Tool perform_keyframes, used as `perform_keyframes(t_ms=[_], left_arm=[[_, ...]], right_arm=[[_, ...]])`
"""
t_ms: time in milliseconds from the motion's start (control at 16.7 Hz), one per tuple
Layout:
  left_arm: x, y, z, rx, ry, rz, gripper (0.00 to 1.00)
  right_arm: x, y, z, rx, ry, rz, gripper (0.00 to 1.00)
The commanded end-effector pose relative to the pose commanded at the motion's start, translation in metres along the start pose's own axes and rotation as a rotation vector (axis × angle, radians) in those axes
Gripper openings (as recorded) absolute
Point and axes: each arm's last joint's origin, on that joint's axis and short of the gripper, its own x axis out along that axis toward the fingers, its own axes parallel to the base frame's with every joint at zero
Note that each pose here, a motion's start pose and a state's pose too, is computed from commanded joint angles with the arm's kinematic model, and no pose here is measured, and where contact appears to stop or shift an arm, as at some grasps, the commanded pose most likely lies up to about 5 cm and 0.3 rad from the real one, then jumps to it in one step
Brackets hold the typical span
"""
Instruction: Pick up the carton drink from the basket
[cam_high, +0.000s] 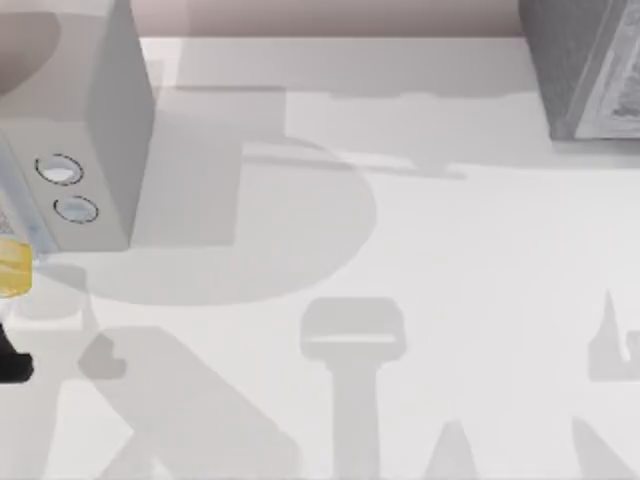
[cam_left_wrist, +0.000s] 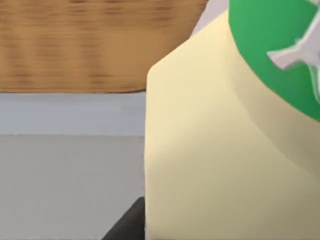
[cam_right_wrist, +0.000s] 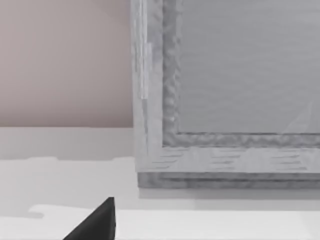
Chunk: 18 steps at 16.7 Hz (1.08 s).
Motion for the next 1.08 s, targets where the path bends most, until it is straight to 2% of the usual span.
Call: perform_keyframes(t_ms=[360, 540, 780, 1080], left_arm=[[0.0, 0.0, 0.0, 0.002, 0.006, 0.002, 0.0], [0.003, -0.001, 0.001, 0.026, 0.067, -0.033, 0.0], [0.011, -0.005, 0.019, 0.092, 0.185, -0.155, 0.0], [0.036, -0.012, 0.052, 0.18, 0.327, -0.387, 0.0]], right_arm=[[0.0, 0.0, 0.0, 0.0, 0.0, 0.0, 1.0], [0.0, 0.0, 0.0, 0.0, 0.0, 0.0, 1.0], [0.0, 0.0, 0.0, 0.0, 0.0, 0.0, 1.0], [0.0, 0.0, 0.0, 0.0, 0.0, 0.0, 1.0]])
